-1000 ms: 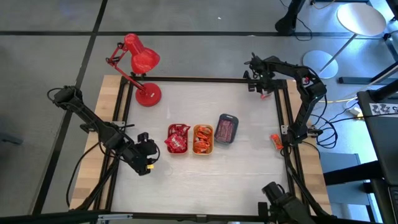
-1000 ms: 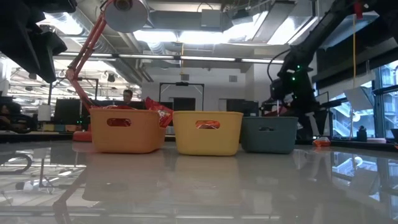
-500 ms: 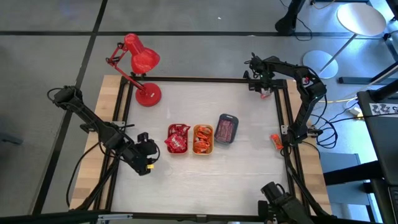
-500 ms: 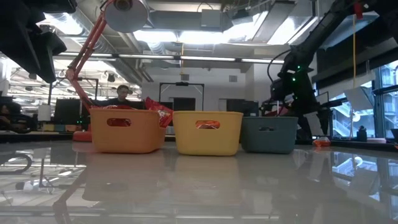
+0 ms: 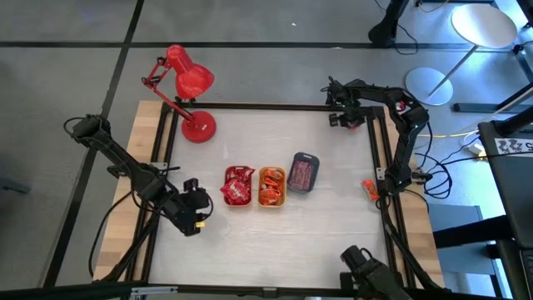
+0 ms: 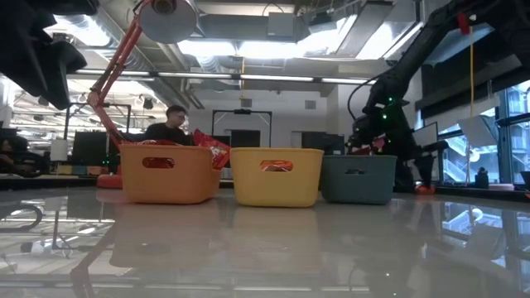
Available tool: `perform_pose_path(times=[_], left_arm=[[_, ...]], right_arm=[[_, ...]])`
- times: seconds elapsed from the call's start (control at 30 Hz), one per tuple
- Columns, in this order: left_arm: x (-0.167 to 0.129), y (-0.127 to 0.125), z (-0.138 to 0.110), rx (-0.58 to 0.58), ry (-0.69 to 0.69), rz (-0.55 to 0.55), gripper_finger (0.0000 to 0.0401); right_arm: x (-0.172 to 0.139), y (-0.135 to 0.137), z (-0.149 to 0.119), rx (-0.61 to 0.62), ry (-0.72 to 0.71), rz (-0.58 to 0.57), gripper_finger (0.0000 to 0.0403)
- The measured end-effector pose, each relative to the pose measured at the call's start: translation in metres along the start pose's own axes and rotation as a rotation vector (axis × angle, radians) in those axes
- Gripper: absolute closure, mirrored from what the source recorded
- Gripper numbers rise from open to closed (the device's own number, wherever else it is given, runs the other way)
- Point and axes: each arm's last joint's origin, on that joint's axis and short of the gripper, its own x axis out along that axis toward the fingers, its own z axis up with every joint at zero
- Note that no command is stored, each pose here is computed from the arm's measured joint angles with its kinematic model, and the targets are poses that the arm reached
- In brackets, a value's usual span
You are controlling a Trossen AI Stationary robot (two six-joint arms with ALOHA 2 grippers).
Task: Sort candy
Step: Put the orange candy into the yellow bin
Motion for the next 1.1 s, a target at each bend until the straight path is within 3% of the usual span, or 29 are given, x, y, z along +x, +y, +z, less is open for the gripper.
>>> perform_pose_path(times=[0.27, 0.53, 0.8, 1.1], left_arm=[[0.000, -0.001, 0.000, 0.002, 0.000, -0.002, 0.0235], [0.000, 0.000, 0.000, 0.008, 0.000, -0.001, 0.0235], [0.000, 0.000, 0.000, 0.002, 0.000, 0.000, 0.0235], [0.000, 0.000, 0.000, 0.007, 0.000, -0.001, 0.0235]], right_arm=[[-0.006, 0.002, -0.006, -0.088, 0.002, -0.005, 0.0391], [-0.060, 0.006, -0.034, -0.236, -0.032, 0.014, 0.0386], [-0.131, 0.022, -0.112, -0.505, -0.040, 0.395, 0.0395], [-0.174, 0.051, -0.219, -0.792, -0.067, 0.650, 0.0398]])
